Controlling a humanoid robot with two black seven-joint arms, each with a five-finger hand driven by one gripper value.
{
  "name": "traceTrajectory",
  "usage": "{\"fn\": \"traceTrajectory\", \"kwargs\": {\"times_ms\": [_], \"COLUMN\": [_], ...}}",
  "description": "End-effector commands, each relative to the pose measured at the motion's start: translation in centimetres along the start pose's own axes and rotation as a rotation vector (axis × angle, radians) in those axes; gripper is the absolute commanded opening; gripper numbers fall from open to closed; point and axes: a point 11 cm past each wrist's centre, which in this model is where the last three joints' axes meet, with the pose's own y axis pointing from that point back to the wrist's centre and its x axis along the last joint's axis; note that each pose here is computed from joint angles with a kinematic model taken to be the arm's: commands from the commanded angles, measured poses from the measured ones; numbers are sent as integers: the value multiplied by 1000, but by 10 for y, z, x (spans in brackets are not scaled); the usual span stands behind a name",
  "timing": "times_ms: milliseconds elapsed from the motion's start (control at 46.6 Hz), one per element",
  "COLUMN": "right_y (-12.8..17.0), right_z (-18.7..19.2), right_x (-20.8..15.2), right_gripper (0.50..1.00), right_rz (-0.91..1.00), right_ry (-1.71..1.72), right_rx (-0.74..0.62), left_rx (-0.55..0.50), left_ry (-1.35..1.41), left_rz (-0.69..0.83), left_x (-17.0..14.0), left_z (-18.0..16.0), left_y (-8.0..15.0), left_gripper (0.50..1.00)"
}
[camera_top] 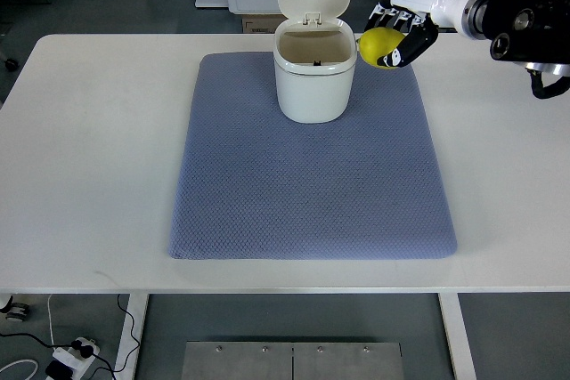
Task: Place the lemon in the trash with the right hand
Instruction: 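Lift the lemon and carry it above the white bin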
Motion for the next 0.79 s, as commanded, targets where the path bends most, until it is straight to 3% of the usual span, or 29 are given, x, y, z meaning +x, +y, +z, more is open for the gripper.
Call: {"fn": "traceTrajectory", "kwargs": {"times_ms": [0, 301, 773], "right_y": [-2, -12, -39], "right_z": [-7, -32, -33], "right_x": [3, 20, 4], "right_gripper": [500, 500, 500], "right_rz": [15, 93, 136], "right_ry": [-36, -253, -544], "right_rx": [18, 91, 122], "left_rx": [0, 0, 0], "left_ry": [0, 0, 0], "left_rz": [0, 0, 0], "left_x": [0, 0, 0], "left_z": [0, 0, 0], "left_y": [0, 0, 0], "left_gripper": [1000, 1000, 1000]}}
